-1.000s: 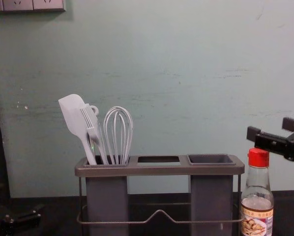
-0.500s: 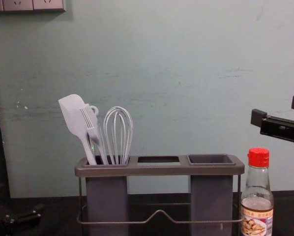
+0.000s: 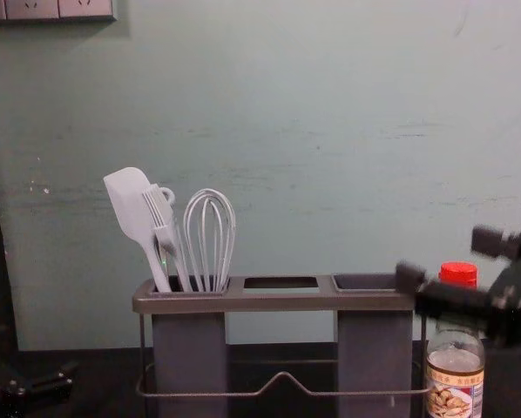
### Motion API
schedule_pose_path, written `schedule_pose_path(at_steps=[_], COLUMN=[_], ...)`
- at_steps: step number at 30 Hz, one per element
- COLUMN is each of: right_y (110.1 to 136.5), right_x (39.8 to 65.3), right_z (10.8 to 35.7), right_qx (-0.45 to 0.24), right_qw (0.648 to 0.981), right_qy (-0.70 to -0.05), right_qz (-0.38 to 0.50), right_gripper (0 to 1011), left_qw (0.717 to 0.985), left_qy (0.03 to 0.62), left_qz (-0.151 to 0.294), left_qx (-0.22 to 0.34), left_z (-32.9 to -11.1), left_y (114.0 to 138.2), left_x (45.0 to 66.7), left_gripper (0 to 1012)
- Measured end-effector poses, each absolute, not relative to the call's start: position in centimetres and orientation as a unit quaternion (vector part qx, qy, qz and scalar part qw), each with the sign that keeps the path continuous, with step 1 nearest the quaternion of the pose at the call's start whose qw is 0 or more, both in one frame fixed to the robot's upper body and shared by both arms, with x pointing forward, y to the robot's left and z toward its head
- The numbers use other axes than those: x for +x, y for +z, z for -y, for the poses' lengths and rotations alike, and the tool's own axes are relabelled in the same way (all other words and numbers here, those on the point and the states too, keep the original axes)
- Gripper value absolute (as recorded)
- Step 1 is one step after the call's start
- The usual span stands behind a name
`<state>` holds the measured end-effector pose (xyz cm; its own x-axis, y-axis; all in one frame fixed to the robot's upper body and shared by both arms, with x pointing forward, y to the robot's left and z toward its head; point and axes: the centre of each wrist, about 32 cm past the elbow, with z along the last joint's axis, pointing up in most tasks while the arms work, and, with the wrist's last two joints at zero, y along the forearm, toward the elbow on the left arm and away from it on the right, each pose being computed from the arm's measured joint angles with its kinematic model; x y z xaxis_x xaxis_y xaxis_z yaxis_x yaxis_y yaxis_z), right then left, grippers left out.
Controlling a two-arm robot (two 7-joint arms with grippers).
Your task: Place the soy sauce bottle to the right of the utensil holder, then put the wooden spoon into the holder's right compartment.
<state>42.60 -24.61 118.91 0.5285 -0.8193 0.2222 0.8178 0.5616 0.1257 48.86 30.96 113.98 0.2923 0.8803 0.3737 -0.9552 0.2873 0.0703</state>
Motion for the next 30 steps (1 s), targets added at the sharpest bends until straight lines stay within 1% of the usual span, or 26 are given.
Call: schedule_pose_path(at_steps=[10, 14, 30], right_y=[115.7, 115.0, 115.0], right_x=[41.7, 41.7, 41.7], right_z=[22.7, 22.5, 22.5], right_qx=[-0.030, -0.034, -0.033], right_qw=[0.890, 0.893, 0.893], right_qy=[-0.446, -0.441, -0.440], right_qz=[0.088, 0.082, 0.082], right_gripper=[1002, 1002, 1003], left_qw=[0.791, 0.791, 0.791], left_qy=[0.580, 0.580, 0.580], left_qz=[0.132, 0.132, 0.132], left_qx=[0.142, 0.142, 0.141], left_z=[-31.0, -31.0, -31.0], left_y=[114.0, 114.0, 114.0], left_x=[48.9, 48.9, 48.9], left_gripper=[1000, 1000, 1000])
